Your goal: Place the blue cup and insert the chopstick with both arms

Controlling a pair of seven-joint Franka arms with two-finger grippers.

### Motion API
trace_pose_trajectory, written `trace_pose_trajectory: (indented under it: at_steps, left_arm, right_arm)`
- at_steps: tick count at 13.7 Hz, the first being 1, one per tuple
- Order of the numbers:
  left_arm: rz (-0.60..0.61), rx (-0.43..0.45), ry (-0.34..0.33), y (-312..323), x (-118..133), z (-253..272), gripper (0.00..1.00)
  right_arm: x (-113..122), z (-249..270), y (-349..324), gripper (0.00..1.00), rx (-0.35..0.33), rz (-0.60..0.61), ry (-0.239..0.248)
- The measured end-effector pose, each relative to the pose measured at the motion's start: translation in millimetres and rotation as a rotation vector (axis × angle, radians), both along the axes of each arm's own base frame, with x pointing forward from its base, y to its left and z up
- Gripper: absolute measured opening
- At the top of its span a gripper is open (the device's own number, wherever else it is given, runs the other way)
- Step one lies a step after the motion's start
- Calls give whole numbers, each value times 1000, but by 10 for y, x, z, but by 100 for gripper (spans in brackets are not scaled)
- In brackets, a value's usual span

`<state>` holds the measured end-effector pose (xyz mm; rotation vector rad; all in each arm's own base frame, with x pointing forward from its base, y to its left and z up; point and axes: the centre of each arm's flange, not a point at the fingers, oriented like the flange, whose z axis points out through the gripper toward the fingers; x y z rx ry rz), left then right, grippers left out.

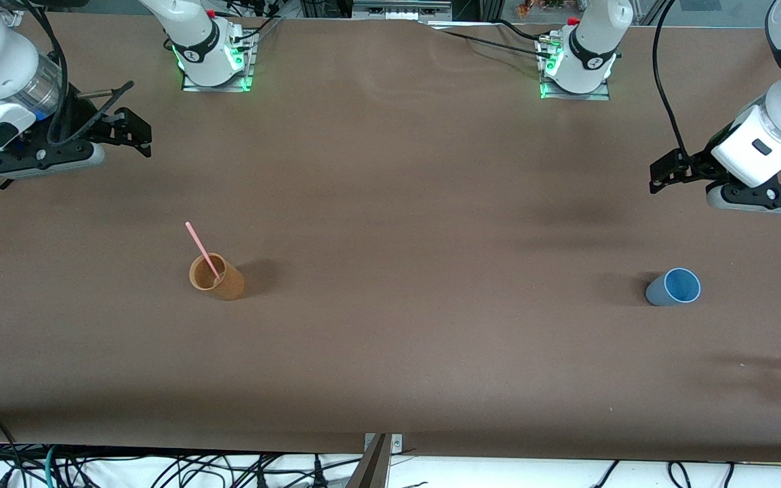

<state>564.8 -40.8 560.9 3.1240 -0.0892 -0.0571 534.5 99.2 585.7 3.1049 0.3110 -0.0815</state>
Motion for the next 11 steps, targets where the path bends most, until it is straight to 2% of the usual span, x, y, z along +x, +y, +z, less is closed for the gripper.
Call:
trace_pose_trajectory:
  at_steps: [11]
  left_arm:
    - [-2, 0, 0, -10, -1, 1, 100]
  right_arm:
    - [-41, -44, 3, 100, -2, 5, 11]
